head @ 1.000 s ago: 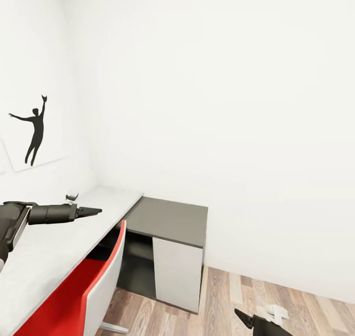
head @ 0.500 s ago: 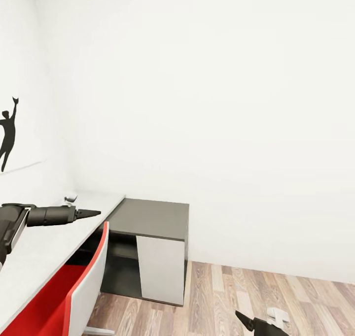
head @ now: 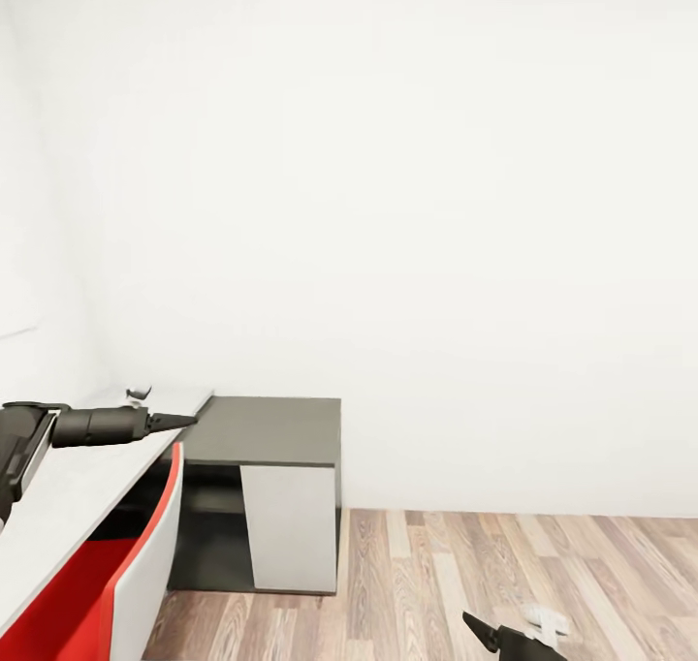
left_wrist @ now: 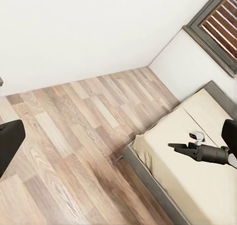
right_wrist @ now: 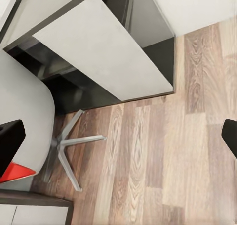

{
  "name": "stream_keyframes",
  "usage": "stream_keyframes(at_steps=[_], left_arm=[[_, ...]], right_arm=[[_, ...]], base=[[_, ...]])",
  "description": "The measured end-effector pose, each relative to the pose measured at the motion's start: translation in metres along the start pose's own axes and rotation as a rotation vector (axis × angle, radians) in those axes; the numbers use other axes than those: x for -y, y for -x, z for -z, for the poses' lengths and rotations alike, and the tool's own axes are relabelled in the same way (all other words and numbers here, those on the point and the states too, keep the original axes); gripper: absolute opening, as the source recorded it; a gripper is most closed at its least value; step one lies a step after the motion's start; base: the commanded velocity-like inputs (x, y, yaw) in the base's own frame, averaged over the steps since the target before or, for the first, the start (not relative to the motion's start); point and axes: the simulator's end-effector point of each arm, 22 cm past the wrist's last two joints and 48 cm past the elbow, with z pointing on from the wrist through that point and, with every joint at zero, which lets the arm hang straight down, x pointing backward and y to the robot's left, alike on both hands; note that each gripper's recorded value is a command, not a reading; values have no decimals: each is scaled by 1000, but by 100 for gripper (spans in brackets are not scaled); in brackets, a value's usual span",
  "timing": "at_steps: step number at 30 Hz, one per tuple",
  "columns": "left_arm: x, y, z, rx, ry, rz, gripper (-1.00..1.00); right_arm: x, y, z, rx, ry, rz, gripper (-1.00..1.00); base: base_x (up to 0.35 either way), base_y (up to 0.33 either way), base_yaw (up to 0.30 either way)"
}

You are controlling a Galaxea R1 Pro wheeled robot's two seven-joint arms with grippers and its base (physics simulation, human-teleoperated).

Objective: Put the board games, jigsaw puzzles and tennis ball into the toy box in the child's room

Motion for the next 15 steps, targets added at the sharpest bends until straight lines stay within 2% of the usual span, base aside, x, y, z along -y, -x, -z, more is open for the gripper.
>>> stream_keyframes(at_steps=[9,15], left_arm=[[4,-3,-7,-7,-4,2,100],[1,-20,-36,-26,14,24,100]], right_arm=[[-2,3,1,7,3,4,100],[-3,4,1,10,2,7,100]], base=[[-15,4,-253],[-2,1,-252]])
